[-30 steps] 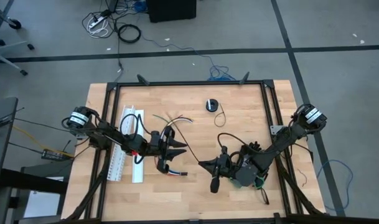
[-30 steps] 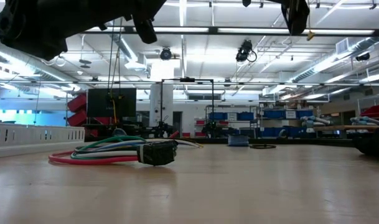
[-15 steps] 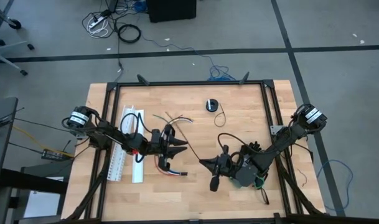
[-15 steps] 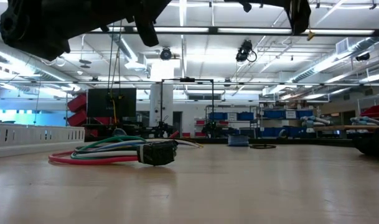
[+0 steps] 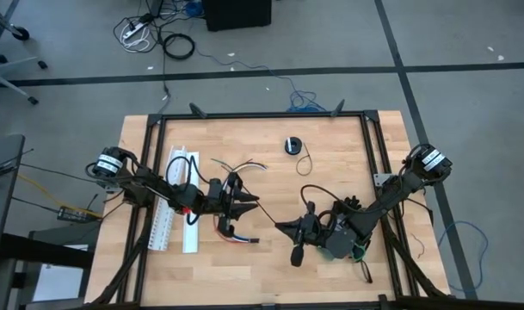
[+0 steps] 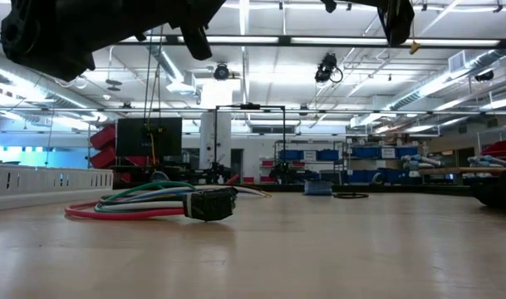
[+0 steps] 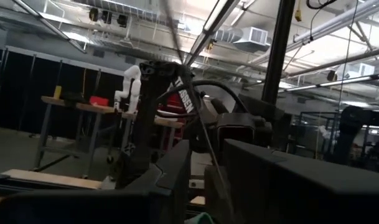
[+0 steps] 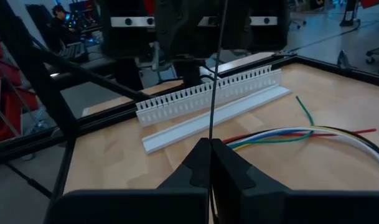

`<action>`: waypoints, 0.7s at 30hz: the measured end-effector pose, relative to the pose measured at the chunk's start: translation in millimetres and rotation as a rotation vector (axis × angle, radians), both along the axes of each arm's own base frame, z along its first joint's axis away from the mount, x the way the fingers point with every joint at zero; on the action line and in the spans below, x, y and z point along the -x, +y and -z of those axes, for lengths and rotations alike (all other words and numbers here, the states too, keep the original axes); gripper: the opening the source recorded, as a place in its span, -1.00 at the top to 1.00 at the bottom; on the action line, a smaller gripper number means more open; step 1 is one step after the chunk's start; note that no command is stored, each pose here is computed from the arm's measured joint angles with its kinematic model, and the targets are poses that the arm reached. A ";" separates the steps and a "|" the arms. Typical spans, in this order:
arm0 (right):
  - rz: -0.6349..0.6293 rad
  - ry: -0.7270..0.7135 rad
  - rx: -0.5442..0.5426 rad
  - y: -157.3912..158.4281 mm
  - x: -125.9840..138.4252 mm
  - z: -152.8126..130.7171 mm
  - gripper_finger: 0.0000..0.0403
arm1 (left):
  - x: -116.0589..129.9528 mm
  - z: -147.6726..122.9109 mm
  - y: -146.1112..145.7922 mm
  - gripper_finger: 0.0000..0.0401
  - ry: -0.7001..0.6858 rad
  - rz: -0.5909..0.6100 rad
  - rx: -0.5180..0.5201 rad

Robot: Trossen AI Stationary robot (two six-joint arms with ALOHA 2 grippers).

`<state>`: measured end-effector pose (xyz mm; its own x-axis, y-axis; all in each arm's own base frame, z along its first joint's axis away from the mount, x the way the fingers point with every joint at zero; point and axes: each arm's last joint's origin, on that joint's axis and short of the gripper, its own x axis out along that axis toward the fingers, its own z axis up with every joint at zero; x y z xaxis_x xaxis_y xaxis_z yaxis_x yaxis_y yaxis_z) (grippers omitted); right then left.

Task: Ziptie cables
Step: Wrap the cables together using a ziptie

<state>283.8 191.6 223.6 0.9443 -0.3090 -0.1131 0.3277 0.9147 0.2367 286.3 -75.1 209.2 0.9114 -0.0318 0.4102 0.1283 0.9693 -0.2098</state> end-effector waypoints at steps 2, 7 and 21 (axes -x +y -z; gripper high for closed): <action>-0.001 0.000 0.000 0.0 0.0 0.0 1.00 | -0.2 -0.3 1.7 0.54 0.000 -0.024 -0.008; 0.002 0.000 0.000 -0.1 0.0 0.0 1.00 | 5.4 -15.1 4.9 0.54 -0.050 -0.071 -0.042; 0.003 0.000 0.000 0.1 0.1 -0.1 1.00 | 32.3 -40.0 12.8 0.54 -0.140 -0.133 -0.083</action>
<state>283.7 191.6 223.7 0.9436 -0.3114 -0.1127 0.3299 0.9139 0.2368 254.0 -62.3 249.2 0.8443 0.0457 0.5339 0.0207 0.9928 -0.1177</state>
